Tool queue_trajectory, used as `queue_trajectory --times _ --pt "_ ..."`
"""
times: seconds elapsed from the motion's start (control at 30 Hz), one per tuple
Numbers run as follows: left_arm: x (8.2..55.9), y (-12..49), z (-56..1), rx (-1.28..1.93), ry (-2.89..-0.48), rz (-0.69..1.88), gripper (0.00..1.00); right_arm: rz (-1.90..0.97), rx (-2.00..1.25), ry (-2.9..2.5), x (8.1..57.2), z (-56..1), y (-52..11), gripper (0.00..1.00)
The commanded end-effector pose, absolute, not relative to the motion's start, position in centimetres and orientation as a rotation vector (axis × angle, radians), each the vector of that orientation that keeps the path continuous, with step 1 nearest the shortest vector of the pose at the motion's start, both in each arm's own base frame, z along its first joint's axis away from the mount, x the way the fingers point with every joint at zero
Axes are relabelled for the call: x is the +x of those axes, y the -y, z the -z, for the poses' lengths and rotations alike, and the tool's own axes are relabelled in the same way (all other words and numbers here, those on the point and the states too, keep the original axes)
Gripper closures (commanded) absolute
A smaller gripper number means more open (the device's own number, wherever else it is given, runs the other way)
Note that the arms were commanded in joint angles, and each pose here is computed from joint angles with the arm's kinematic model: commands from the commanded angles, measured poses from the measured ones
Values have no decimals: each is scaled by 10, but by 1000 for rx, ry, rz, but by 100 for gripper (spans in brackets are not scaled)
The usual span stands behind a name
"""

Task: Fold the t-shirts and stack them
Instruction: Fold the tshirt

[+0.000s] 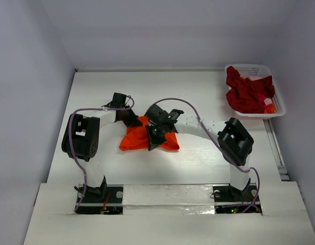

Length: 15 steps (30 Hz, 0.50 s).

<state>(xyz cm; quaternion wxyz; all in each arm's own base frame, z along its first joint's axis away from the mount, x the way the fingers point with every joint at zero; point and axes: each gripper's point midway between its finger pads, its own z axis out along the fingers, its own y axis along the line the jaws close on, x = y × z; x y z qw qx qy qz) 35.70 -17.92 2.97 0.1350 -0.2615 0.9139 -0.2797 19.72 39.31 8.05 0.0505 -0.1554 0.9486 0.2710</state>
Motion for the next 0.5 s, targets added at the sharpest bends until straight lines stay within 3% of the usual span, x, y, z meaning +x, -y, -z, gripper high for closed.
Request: queue_trajectory --times 0.0,0.33,0.47 --pt "353 173 -33 -720 -2659 760 100 -805 -524 -2748 219 -116 -407 100" --pt "346 172 -34 -713 -2669 754 100 -887 -517 -2697 264 -143 -443 100" --pt "350 173 -37 -716 -2662 761 100 -895 -459 -2715 291 -128 -439 100"
